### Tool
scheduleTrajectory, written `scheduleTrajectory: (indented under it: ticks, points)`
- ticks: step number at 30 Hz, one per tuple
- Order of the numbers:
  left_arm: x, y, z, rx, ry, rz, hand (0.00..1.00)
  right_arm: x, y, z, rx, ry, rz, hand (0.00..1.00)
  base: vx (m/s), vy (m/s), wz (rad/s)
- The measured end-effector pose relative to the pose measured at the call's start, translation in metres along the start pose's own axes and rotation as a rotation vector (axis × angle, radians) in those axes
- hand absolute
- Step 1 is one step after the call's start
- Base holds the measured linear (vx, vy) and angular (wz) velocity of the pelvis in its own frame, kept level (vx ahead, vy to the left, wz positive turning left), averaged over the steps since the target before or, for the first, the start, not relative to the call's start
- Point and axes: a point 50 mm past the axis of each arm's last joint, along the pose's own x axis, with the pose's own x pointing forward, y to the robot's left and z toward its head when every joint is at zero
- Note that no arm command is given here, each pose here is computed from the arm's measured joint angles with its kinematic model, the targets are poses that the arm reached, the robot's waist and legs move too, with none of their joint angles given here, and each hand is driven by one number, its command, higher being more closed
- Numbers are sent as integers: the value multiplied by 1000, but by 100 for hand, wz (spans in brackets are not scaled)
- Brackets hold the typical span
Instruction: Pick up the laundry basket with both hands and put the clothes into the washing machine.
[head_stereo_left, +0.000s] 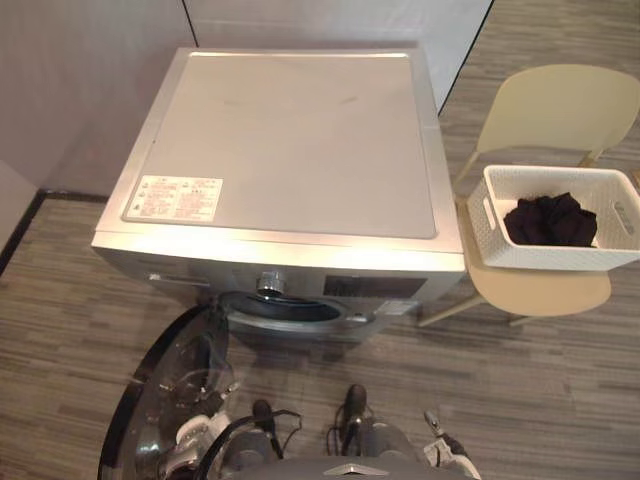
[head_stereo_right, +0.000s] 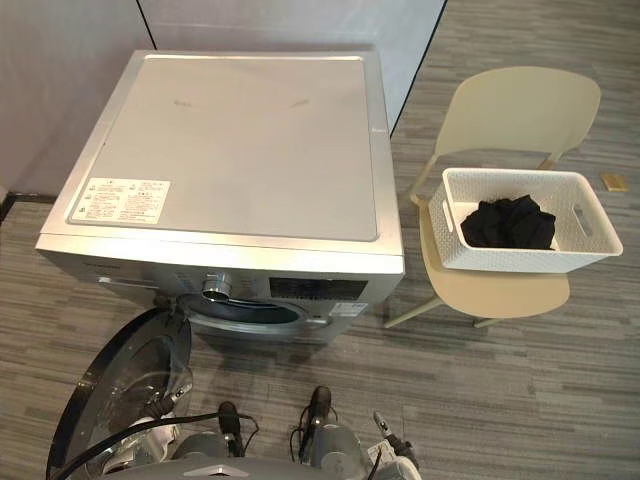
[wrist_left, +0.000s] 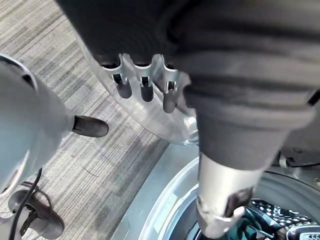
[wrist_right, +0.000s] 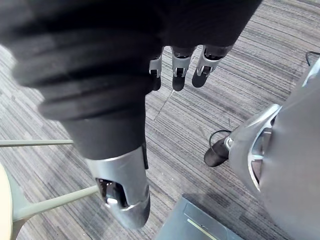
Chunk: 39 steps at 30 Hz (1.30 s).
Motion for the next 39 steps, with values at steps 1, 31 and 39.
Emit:
scheduleTrajectory:
  ticks: [1,31,39]
  points:
    - [-1,4,-4,1,12,10,0,1,1,-1,-8,5,2,0,55,48,2]
    - [-7,29,-33,-35,117,102,0,4,10,-4,-165,59,63,0,-39,48,-9]
    - [-2,35,-15,123,89,97,0,-1,-1,-18,-213,91,62,0,37,47,-61]
